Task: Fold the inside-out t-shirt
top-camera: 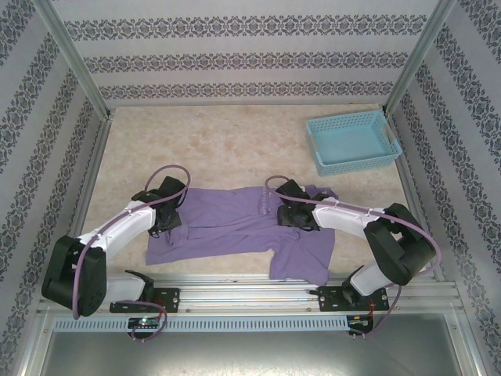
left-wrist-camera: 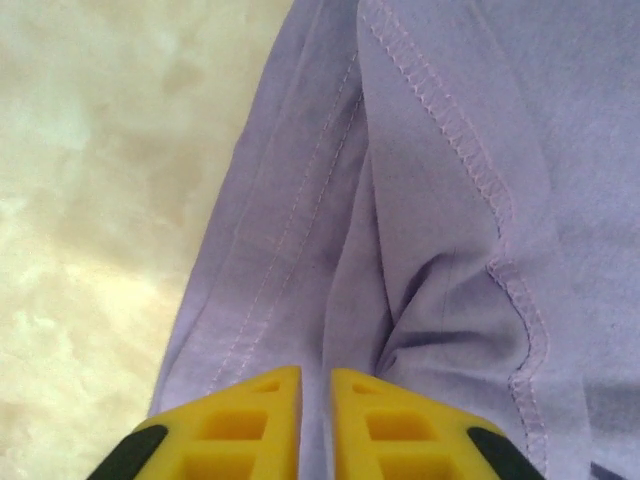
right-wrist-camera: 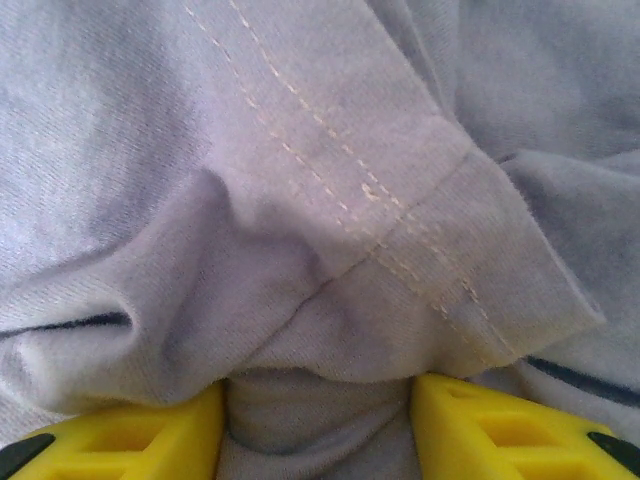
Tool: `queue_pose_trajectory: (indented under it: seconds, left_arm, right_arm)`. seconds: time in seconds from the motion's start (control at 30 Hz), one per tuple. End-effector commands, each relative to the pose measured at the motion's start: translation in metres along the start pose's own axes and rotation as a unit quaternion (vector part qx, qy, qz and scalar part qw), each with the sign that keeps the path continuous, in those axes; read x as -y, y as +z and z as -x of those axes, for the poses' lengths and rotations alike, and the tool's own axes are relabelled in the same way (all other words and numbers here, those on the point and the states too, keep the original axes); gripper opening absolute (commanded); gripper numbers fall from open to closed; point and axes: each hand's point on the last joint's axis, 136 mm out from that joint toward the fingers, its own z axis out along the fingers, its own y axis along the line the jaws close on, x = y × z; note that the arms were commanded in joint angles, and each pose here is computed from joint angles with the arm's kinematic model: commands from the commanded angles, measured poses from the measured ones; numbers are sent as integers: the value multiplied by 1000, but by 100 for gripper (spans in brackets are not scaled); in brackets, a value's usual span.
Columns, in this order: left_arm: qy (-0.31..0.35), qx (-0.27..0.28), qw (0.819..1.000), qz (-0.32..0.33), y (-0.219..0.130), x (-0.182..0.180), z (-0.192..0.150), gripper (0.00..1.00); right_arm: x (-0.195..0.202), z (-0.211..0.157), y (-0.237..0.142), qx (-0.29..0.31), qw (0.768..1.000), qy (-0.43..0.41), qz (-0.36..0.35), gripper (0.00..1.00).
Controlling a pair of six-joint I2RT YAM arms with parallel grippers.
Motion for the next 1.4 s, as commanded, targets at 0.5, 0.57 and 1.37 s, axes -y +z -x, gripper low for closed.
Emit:
queue_pose_trajectory:
  seconds: [0.5,0.57,1.37]
  left_arm:
    - [161,-31,985,55,-28,43,-51,36]
    - [168,-36,983,67,-22,43,-52,37]
    - [129,-36,988,72,-7,24,-57,13]
  right_arm:
    - [18,1,0,4,999,-16,-35,52]
    - [18,1,0,4,999,-17,-36,52]
    - [25,2,1,3,999,-17,-45,53]
